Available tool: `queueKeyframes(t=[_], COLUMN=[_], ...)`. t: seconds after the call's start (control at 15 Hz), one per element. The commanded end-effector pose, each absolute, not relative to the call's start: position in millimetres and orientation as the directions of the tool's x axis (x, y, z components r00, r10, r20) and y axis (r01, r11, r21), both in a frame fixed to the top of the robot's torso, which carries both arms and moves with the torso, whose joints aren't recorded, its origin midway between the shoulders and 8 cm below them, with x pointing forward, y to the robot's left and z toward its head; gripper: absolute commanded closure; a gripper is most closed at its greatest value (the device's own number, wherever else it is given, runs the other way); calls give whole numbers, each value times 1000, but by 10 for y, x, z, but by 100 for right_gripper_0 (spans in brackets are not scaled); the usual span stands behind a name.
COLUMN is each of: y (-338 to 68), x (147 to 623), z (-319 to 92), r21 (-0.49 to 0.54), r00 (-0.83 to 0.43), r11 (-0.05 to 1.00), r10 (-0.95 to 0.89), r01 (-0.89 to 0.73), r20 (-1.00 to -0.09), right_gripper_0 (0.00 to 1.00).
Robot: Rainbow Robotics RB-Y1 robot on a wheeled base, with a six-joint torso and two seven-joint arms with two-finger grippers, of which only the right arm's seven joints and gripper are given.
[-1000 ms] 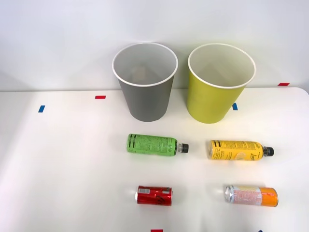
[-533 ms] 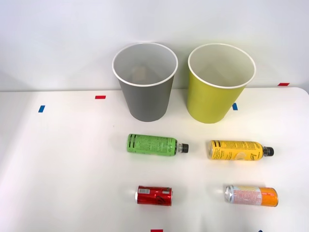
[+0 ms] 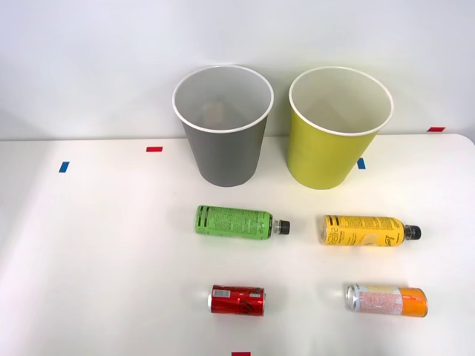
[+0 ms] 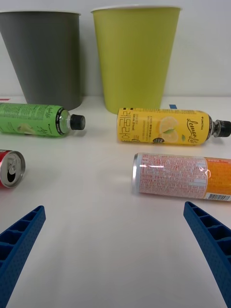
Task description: Put cans in the gray bin, plastic bottles in the light green bin
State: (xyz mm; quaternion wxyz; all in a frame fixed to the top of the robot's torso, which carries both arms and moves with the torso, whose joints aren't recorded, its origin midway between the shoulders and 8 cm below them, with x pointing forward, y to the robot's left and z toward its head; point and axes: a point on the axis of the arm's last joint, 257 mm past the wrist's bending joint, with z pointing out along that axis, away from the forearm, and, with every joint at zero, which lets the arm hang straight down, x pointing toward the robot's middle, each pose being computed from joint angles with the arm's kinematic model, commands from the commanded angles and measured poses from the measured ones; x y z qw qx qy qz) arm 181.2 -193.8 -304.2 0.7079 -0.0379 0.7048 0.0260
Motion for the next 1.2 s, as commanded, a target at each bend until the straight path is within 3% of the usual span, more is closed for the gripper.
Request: queueKeyframes(t=[0.07, 0.53, 0.93, 1.2], y=[-1948, -2013, -1985, -1981], x=[1845, 2008, 2316, 2429], z=[-2814, -2720, -2505, -2374], r21=[-21, -55, -64, -142], r00=[50, -8, -134, -206], r11=[997, 989, 972, 925], r10=[-17, -56, -97, -224], r01=[-79, -140, -226, -352], r20=[-999, -998, -986, -952], right_gripper_0=[0, 0, 0, 0])
